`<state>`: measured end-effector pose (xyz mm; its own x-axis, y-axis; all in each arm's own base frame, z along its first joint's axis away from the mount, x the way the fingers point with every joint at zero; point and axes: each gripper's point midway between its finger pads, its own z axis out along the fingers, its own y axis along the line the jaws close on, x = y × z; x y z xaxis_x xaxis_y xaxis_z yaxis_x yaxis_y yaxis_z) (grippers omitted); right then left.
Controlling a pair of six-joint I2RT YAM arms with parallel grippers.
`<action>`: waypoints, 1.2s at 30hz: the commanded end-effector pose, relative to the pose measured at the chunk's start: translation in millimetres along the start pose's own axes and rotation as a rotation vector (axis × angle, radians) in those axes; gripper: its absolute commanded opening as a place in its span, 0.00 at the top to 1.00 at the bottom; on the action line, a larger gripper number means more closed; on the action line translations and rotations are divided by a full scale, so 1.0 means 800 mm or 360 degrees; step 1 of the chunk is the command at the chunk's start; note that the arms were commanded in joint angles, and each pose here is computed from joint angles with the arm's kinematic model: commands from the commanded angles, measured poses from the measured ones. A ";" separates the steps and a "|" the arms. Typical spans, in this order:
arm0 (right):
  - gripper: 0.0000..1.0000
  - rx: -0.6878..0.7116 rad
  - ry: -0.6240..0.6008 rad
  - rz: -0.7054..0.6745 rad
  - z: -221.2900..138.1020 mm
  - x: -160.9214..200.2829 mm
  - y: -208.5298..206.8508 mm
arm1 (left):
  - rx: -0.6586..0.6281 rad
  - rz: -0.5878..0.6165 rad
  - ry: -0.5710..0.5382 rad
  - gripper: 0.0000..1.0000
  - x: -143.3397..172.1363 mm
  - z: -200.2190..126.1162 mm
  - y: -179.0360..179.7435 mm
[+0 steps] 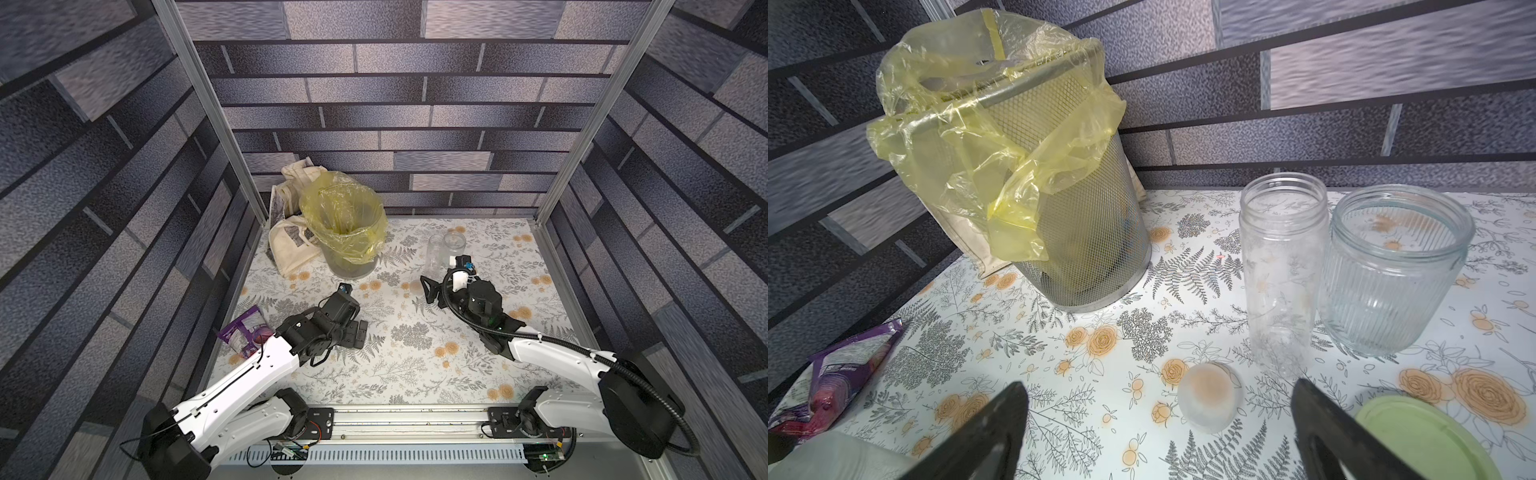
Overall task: Empty moldy mung beans from jars
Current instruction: Pick up the jar from the center of the board.
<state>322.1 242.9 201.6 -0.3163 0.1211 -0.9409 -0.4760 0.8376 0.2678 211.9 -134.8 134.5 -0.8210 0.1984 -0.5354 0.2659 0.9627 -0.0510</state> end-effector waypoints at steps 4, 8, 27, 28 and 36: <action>0.03 -0.0056 -0.0005 0.0009 0.000 0.000 0.009 | 0.0009 0.0067 0.0083 0.08 0.006 0.018 -0.004; 0.05 -0.0084 0.0007 -0.0002 -0.004 0.004 0.012 | -0.0012 0.0076 0.0040 0.15 -0.004 0.020 -0.003; 0.10 -0.0076 0.0021 -0.0050 -0.010 0.009 0.009 | 0.0054 0.0046 0.0112 0.25 0.000 0.030 -0.008; 0.10 -0.0079 0.0019 -0.0051 -0.010 0.008 0.010 | 0.0053 0.0048 0.0124 0.24 0.001 0.030 -0.008; 0.11 -0.0124 0.0035 -0.0073 -0.010 0.016 0.014 | 0.0032 0.0069 0.0074 0.47 -0.011 0.016 -0.004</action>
<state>311.6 244.8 193.9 -0.3245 0.0866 -0.9419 -0.5183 0.8167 0.2536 222.2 -144.5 113.4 -0.8479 0.2497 -0.4677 0.3078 0.9501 -0.0508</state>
